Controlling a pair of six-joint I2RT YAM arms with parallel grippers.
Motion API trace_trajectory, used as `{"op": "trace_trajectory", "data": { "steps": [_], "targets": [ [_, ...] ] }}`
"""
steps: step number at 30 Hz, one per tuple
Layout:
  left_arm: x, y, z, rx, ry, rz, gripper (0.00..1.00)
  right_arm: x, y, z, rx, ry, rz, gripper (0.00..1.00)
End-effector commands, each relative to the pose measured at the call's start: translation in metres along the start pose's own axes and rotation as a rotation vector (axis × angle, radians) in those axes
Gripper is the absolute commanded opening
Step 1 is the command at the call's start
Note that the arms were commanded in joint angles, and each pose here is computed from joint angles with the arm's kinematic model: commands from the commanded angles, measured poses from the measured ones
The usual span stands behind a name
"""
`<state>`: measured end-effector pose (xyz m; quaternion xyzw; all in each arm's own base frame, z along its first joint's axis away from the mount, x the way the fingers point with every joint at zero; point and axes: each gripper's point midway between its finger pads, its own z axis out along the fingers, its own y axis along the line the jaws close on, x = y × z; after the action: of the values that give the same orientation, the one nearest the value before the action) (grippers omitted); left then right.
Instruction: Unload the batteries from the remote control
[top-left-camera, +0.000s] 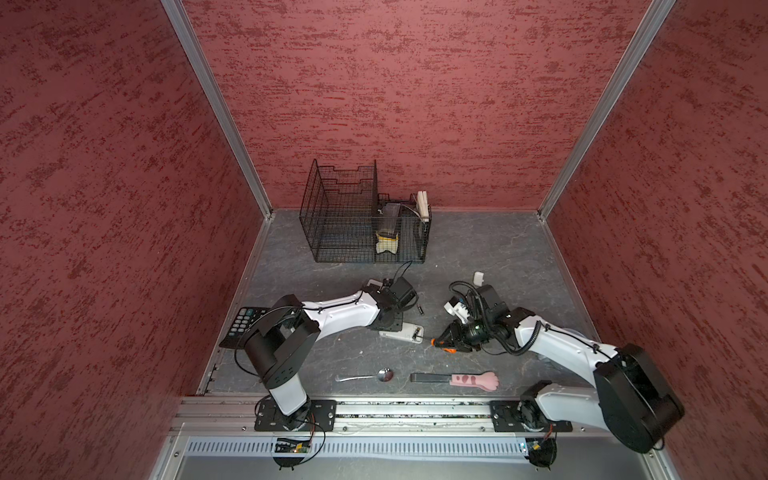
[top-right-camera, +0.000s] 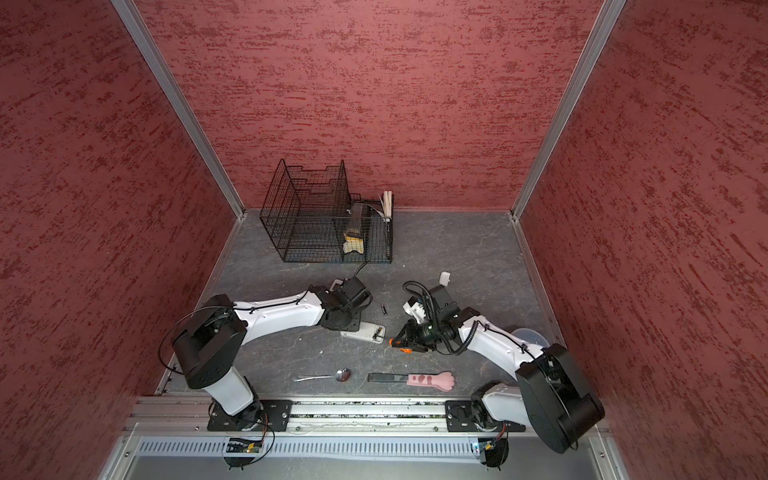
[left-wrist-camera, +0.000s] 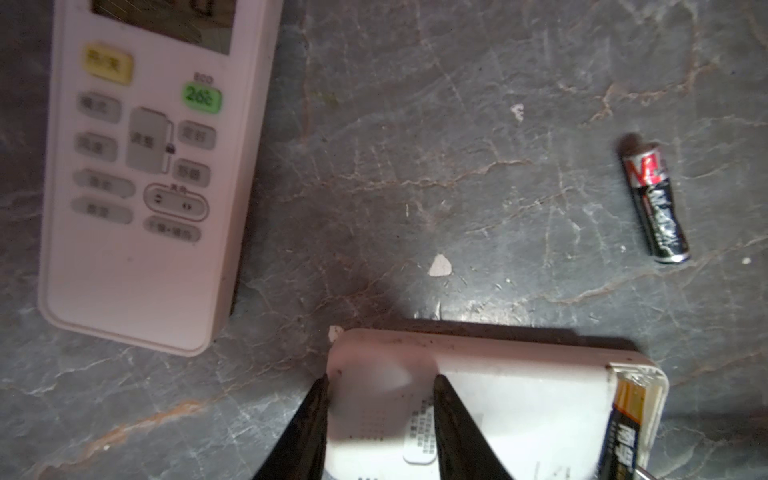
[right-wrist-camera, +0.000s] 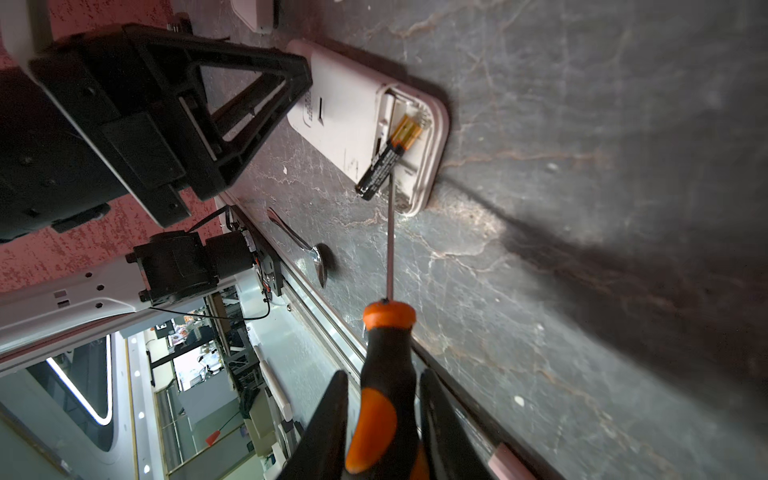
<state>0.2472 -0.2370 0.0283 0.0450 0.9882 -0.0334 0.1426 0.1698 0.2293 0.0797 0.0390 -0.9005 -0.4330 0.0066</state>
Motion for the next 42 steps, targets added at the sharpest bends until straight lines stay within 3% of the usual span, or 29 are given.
{"op": "trace_trajectory", "data": {
  "steps": [1, 42],
  "targets": [
    [0.039, 0.013, 0.029, -0.051, 0.127, 0.027, 0.4, -0.021, 0.023, -0.01, -0.048, -0.067, -0.101, 0.0],
    [0.046, 0.014, 0.031, -0.065, 0.131, 0.031, 0.39, -0.054, 0.024, -0.025, -0.039, -0.115, -0.115, 0.0]
  ]
}}
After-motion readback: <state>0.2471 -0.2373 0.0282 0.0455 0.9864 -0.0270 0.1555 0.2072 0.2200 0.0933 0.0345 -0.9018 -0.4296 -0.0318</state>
